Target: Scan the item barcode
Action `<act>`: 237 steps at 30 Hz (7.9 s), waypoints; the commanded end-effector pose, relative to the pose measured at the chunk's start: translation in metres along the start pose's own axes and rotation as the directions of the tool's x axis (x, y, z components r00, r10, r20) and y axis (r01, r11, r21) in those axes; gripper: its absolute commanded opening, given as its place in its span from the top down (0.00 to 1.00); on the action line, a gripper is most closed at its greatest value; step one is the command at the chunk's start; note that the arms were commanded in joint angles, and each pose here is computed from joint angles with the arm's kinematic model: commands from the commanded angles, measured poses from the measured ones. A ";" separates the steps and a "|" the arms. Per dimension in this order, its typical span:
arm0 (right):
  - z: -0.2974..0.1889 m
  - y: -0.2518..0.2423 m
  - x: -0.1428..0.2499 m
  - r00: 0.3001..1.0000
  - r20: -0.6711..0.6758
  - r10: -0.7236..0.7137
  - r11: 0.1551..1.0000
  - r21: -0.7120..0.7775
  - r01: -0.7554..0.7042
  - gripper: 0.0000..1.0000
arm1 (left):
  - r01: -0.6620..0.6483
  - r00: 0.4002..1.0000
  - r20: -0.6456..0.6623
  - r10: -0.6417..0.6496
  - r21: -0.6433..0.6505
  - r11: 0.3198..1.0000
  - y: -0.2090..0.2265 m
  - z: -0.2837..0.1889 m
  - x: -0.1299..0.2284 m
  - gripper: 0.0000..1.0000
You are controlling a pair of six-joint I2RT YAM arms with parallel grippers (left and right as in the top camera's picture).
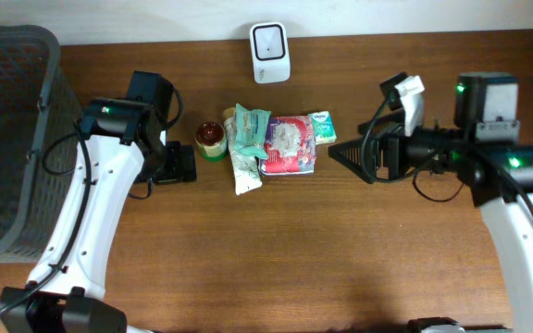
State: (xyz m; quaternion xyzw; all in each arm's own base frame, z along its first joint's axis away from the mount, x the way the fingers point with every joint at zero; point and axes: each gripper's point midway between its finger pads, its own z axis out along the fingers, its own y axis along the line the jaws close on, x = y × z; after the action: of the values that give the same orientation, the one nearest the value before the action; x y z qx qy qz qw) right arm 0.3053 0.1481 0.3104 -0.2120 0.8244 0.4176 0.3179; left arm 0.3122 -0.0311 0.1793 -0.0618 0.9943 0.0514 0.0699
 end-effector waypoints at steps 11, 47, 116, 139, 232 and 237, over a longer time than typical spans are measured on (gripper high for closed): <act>0.017 -0.075 0.051 0.940 -0.176 0.294 0.886 0.420 -0.198 0.03 | 0.014 1.000 0.011 -0.014 -0.005 1.000 0.003 -0.003 0.001 0.01; 0.139 -0.190 0.060 0.905 -0.070 0.419 0.722 0.630 -0.286 0.01 | 0.014 1.000 0.011 -0.014 -0.005 1.000 0.003 -0.003 0.001 0.01; 0.184 -0.272 0.084 0.909 -0.265 0.321 0.606 0.795 0.018 0.57 | 0.014 1.000 0.011 -0.014 -0.005 1.000 0.003 -0.003 0.001 0.01; 0.140 -0.199 0.110 0.668 -0.417 0.617 0.778 0.196 -0.597 0.96 | 0.014 1.000 0.011 -0.014 -0.005 1.000 0.003 -0.003 0.001 0.01; 0.124 -0.096 -0.030 0.959 -0.142 0.243 0.772 -0.570 -0.280 0.96 | 0.014 1.000 0.011 -0.014 -0.005 1.000 0.003 -0.003 0.001 0.01; 0.149 -0.065 -0.023 0.974 -0.168 0.153 0.757 -0.613 -0.225 0.96 | 0.014 1.000 0.011 -0.014 -0.005 1.000 0.003 -0.003 0.001 0.01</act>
State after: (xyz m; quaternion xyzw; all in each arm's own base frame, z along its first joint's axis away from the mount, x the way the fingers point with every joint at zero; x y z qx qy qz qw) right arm 0.4185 0.2207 0.2159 -0.2162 0.6899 0.6776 0.1349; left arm 0.3122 -0.0311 0.1793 -0.0620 0.9943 0.0514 0.0699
